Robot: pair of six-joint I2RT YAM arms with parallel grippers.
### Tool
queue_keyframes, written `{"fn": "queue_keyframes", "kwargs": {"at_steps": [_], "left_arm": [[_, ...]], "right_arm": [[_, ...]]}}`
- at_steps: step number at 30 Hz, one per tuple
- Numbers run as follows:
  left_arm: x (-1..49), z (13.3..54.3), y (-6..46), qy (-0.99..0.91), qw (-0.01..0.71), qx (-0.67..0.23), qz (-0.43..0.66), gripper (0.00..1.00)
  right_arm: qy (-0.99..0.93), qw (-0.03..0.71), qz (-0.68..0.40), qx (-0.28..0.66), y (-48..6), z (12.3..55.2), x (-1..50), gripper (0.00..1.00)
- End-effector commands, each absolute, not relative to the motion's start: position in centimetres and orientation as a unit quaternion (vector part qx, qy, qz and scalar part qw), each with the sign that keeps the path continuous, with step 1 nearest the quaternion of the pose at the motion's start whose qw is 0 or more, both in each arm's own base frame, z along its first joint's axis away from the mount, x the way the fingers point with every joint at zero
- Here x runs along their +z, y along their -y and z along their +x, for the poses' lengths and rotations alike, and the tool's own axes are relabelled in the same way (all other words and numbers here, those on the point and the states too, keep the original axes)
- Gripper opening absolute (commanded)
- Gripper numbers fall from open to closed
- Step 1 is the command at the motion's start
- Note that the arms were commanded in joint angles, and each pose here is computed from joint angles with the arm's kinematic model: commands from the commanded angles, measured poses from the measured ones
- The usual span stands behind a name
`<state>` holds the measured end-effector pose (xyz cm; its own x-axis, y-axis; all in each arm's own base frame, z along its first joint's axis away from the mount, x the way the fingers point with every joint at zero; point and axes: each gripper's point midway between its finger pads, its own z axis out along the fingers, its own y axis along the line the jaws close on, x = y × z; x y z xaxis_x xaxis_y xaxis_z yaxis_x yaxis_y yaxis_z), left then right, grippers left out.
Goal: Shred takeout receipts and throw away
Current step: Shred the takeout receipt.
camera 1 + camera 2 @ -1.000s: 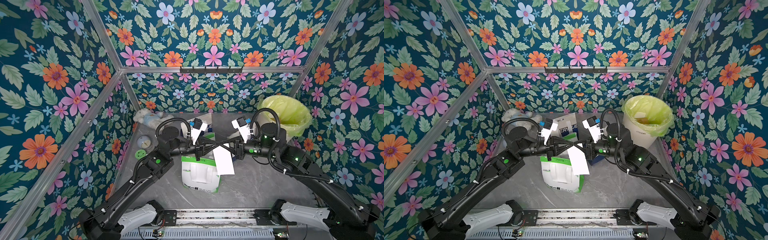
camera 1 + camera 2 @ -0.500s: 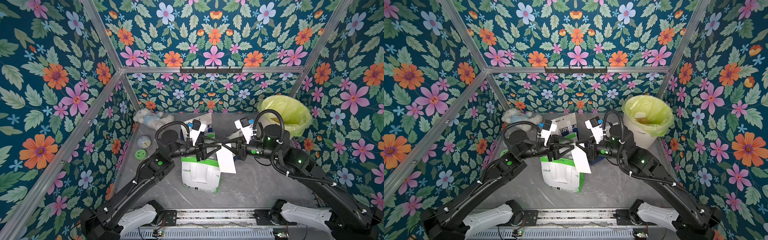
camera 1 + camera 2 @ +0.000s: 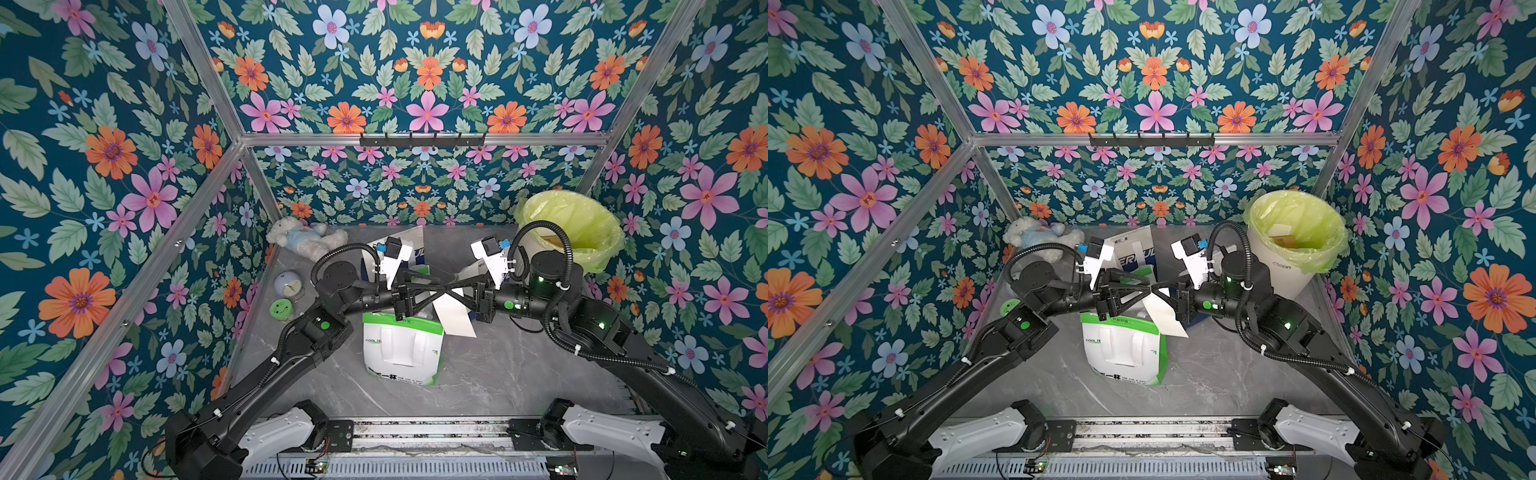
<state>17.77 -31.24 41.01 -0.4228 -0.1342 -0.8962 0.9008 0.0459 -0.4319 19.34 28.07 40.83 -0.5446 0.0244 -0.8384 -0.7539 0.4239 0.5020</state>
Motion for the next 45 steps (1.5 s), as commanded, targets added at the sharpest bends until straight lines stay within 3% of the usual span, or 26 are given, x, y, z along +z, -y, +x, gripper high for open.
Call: {"fn": "queue_keyframes", "kwargs": {"at_steps": [1,6,12,26,45], "left_arm": [[41.9,17.5,31.1,-0.569,0.435,-0.616,0.328,0.45],[42.2,17.4,31.1,-0.556,0.438,-0.627,0.326,0.48],[42.6,17.2,31.6,-0.545,0.426,-0.643,0.329,0.44],[42.7,16.8,31.9,-0.544,0.402,-0.655,0.335,0.15],[42.5,17.0,31.8,-0.553,0.405,-0.651,0.326,0.04]], "right_arm": [[-0.724,0.425,-0.242,0.486,-28.0,19.5,42.0,0.0],[-0.72,0.421,-0.245,0.495,-28.1,19.2,42.2,0.0],[-0.717,0.419,-0.246,0.5,-28.1,19.1,42.3,0.0],[-0.718,0.427,-0.238,0.495,-27.6,19.3,42.5,0.0],[-0.726,0.416,-0.237,0.493,-27.8,19.5,41.9,0.0]]}}
